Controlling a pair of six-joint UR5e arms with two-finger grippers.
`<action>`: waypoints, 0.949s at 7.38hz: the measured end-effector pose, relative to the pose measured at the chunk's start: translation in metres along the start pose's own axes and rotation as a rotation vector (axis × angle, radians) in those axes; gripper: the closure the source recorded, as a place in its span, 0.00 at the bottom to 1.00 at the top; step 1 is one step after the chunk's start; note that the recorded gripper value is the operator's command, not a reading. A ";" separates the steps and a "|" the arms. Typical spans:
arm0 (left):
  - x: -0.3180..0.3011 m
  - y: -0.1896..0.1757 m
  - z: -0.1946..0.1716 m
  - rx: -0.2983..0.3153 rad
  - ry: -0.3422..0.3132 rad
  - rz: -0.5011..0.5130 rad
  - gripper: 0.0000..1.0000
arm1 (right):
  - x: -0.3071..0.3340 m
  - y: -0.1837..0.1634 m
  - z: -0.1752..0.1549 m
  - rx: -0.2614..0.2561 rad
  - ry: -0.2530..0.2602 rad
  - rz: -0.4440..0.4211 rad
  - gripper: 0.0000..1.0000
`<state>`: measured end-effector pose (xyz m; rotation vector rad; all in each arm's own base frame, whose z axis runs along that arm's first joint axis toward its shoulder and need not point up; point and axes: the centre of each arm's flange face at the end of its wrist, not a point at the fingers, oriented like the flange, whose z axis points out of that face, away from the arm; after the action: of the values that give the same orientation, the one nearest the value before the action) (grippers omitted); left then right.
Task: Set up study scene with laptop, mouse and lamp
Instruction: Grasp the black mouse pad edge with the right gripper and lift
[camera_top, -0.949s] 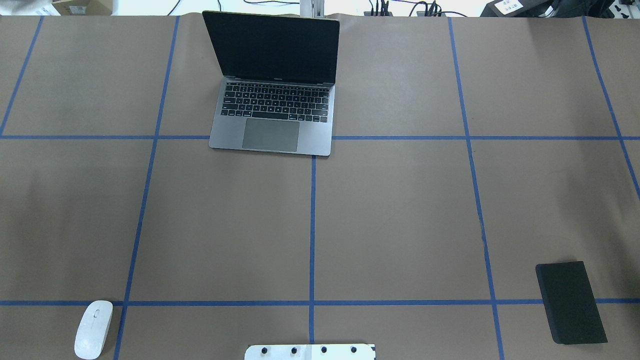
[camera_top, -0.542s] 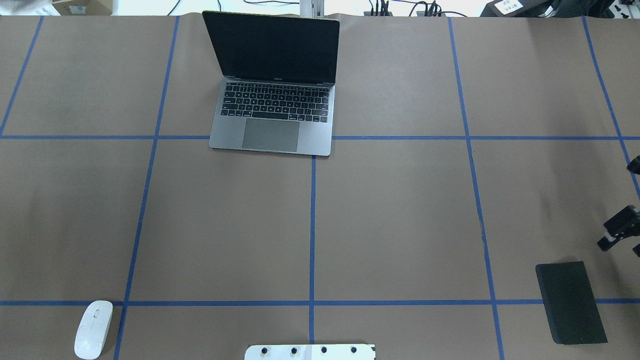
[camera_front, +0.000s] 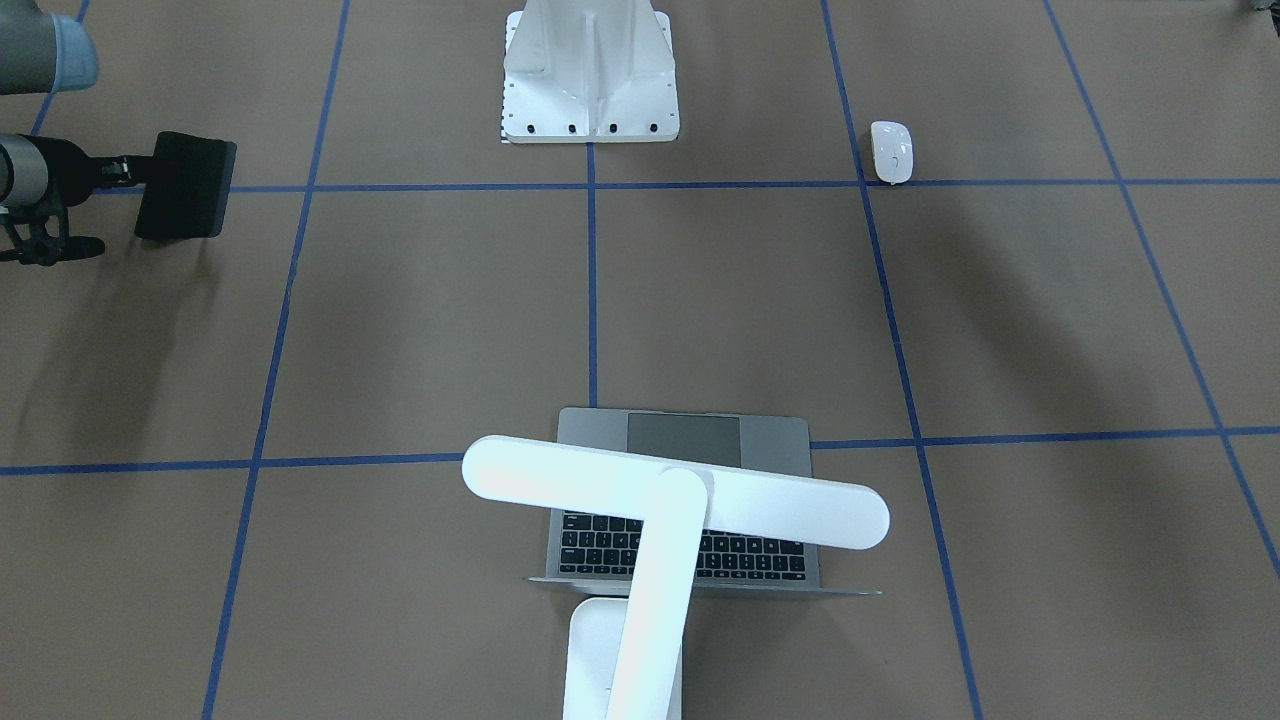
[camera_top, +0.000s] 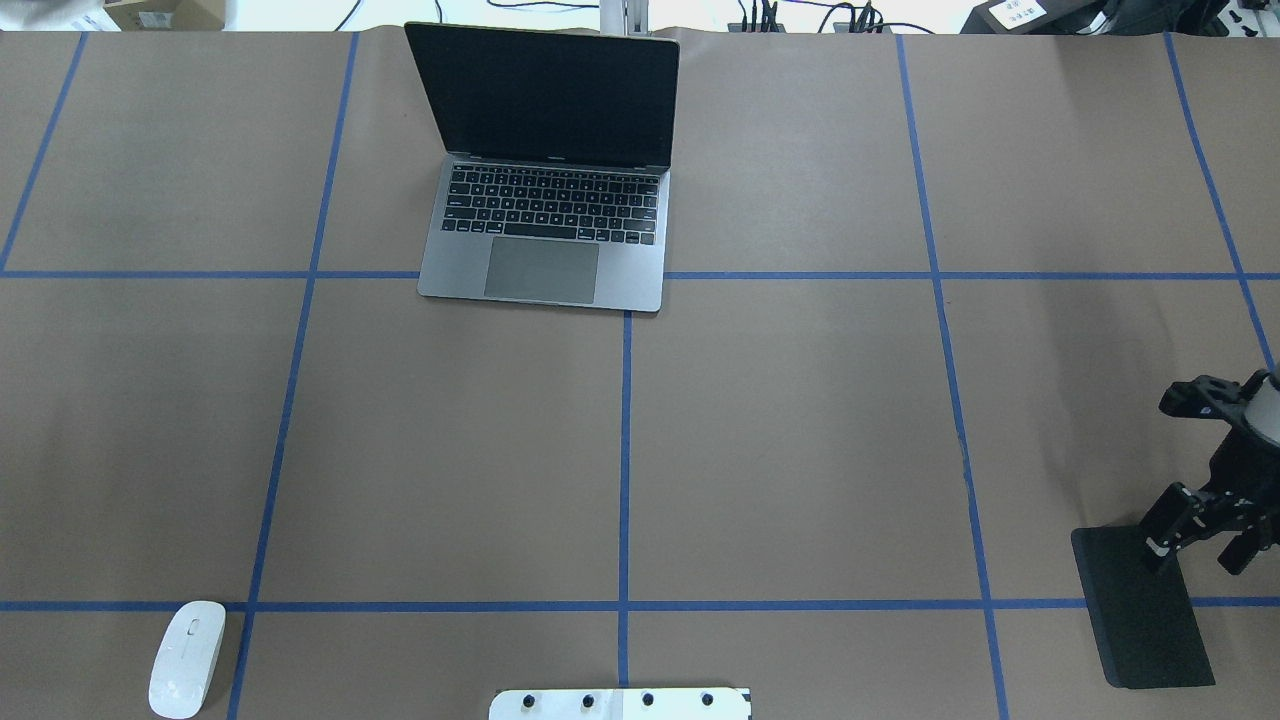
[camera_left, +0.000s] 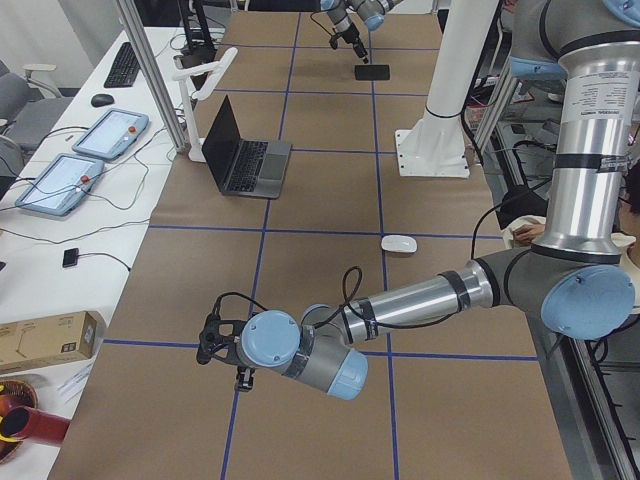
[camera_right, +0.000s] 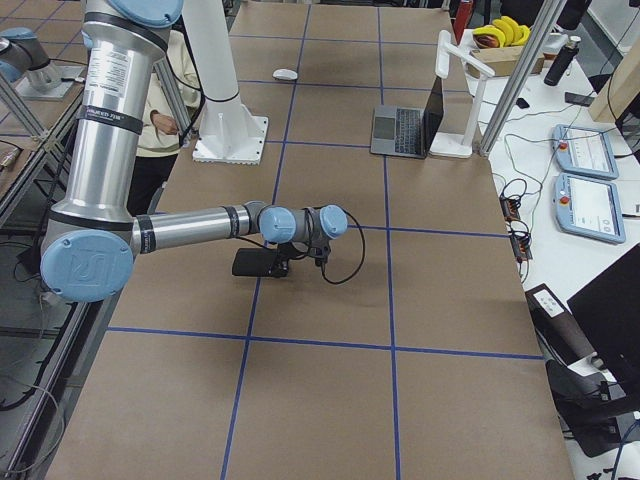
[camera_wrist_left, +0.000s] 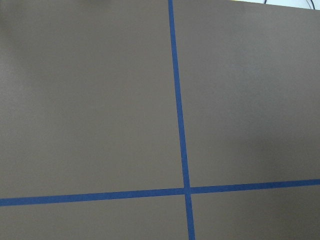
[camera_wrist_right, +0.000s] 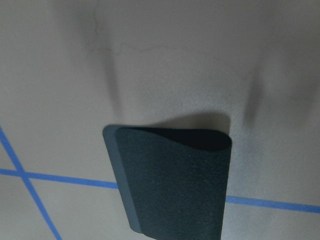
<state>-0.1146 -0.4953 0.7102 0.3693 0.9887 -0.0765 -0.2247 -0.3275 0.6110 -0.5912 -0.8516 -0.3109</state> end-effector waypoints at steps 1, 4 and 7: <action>-0.001 0.002 -0.001 0.000 0.004 0.009 0.00 | -0.004 0.000 0.012 -0.017 0.047 -0.008 0.00; -0.004 0.004 -0.006 0.004 0.021 0.019 0.00 | -0.019 0.001 0.037 -0.049 0.125 0.021 0.37; -0.006 0.005 -0.009 0.009 0.023 0.019 0.00 | -0.019 0.002 0.044 -0.051 0.165 0.035 1.00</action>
<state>-0.1240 -0.4880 0.7122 0.3881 1.0080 -0.0596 -0.2632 -0.2989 0.6181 -0.6184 -0.6754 -0.3456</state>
